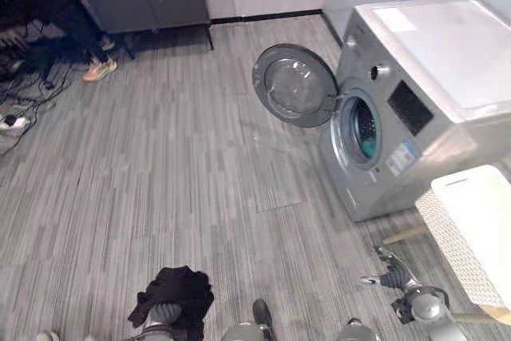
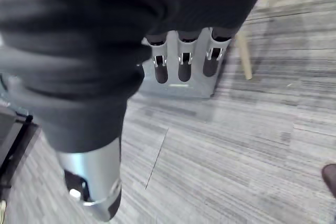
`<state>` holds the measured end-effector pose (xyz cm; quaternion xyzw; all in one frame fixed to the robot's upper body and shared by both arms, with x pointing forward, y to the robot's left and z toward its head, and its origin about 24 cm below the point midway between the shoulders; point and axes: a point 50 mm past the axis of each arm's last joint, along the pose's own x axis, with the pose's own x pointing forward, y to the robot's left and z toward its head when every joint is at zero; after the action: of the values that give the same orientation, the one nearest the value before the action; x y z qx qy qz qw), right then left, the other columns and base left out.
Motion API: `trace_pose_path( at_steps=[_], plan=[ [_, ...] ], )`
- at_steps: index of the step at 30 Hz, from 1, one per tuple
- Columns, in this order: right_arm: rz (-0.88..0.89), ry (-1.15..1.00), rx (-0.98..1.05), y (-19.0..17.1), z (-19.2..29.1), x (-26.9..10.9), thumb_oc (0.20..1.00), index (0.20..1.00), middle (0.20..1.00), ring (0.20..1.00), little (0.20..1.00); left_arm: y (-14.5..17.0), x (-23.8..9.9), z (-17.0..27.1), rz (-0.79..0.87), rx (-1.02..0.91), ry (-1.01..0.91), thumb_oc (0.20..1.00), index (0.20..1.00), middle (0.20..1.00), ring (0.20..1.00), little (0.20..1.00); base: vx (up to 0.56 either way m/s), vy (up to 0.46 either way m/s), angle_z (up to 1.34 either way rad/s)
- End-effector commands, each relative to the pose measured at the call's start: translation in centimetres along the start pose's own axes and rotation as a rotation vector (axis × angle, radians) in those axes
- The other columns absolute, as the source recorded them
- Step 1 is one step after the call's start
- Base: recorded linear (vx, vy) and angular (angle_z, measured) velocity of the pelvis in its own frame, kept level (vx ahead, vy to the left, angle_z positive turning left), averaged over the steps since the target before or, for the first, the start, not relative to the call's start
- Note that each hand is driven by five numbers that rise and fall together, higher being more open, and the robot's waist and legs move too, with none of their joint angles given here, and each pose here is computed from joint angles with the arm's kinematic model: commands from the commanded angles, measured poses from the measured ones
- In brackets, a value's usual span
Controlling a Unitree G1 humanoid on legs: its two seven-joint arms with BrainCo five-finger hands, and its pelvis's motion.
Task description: Grab the laundry basket,head to the washer,open it,put in the laundry and shut it.
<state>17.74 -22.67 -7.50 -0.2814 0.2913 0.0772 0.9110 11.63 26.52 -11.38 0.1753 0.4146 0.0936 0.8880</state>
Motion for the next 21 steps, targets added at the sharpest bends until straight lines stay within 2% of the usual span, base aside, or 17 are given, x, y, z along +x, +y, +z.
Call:
trace_pose_path(
  at_steps=[1,10,19,21],
  plan=[
    [-0.038,-0.099,-0.059,-1.2,2.3,0.5,1.000,1.000,1.000,1.000,1.000,1.1,0.5,4.4,0.001,0.003,-0.179,0.200,0.200,0.200,0.200,0.200,0.17,0.153,0.51],
    [-0.038,-0.072,-0.062,-1.2,1.6,0.2,1.000,1.000,1.000,1.000,1.000,-0.5,0.6,6.2,-0.070,0.053,-0.241,0.200,0.200,0.200,0.200,0.200,0.30,0.008,0.51],
    [-0.065,-0.011,-0.027,-1.6,-0.2,-0.2,1.000,1.000,1.000,1.000,1.000,-0.8,1.0,6.0,-0.074,0.055,-0.225,0.200,0.200,0.200,0.200,0.200,0.36,-0.170,0.39],
    [-0.077,0.013,-0.044,-2.1,-0.7,-0.1,1.000,1.000,1.000,1.000,1.000,-1.4,1.0,6.0,-0.090,0.033,-0.222,0.200,0.200,0.200,0.200,0.200,0.27,-0.143,-0.43]
  ],
)
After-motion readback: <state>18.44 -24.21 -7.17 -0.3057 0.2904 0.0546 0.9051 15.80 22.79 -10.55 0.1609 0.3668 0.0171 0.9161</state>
